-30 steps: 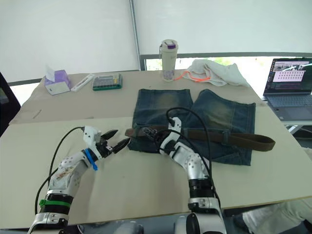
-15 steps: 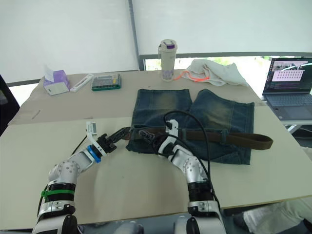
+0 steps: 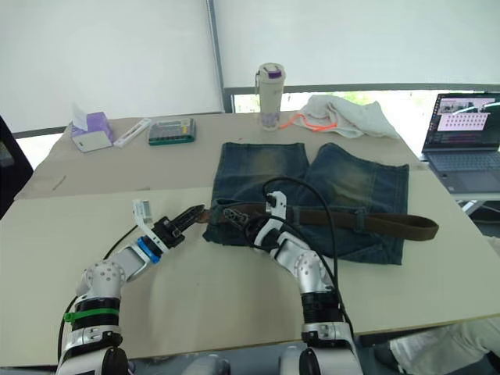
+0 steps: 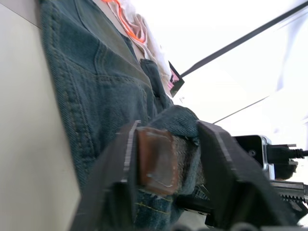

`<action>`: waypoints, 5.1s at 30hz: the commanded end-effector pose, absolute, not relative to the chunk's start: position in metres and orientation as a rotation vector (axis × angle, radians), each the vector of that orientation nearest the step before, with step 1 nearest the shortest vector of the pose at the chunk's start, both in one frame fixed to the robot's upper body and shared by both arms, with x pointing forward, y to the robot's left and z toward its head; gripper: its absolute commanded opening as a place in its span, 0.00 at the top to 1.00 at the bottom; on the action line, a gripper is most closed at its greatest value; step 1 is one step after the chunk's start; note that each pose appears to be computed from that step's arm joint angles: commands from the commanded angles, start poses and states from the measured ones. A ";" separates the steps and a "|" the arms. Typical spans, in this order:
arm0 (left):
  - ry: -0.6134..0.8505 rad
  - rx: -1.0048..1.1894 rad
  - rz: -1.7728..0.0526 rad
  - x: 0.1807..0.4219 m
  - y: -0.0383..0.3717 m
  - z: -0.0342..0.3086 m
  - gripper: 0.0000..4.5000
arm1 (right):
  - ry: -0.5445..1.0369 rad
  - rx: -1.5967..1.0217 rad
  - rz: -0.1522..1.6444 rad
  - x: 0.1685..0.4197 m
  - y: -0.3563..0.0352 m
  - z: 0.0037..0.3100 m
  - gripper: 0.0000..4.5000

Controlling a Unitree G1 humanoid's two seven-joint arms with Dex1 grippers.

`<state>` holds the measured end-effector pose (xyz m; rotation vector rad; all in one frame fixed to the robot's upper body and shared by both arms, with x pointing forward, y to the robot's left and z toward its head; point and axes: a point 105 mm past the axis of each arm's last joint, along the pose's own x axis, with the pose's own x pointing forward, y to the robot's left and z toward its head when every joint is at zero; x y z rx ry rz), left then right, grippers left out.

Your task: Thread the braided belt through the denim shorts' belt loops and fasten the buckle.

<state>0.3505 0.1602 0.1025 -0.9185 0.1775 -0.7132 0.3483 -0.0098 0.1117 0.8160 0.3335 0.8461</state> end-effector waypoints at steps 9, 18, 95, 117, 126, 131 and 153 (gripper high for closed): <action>0.135 -0.894 -0.691 0.352 0.164 0.110 1.00 | 0.241 0.669 0.875 0.342 -0.029 0.123 0.44; 0.090 -0.623 -0.512 0.366 0.207 0.117 1.00 | 0.104 0.302 0.903 0.298 -0.122 0.159 0.00; 0.142 0.180 0.408 0.389 0.360 0.092 1.00 | 0.326 0.063 0.284 0.297 -0.329 0.152 0.59; 0.200 0.187 0.407 0.381 0.363 0.078 1.00 | 0.463 0.314 0.438 0.343 -0.316 0.136 0.06; 0.209 0.195 0.432 0.376 0.370 0.076 1.00 | 0.398 0.368 0.440 0.344 -0.320 0.146 0.72; 0.220 0.197 0.462 0.373 0.376 0.074 1.00 | 0.354 0.418 0.437 0.338 -0.325 0.151 0.94; 0.246 0.267 0.509 0.370 0.391 0.077 0.00 | 0.212 0.377 0.424 0.321 -0.316 0.160 0.94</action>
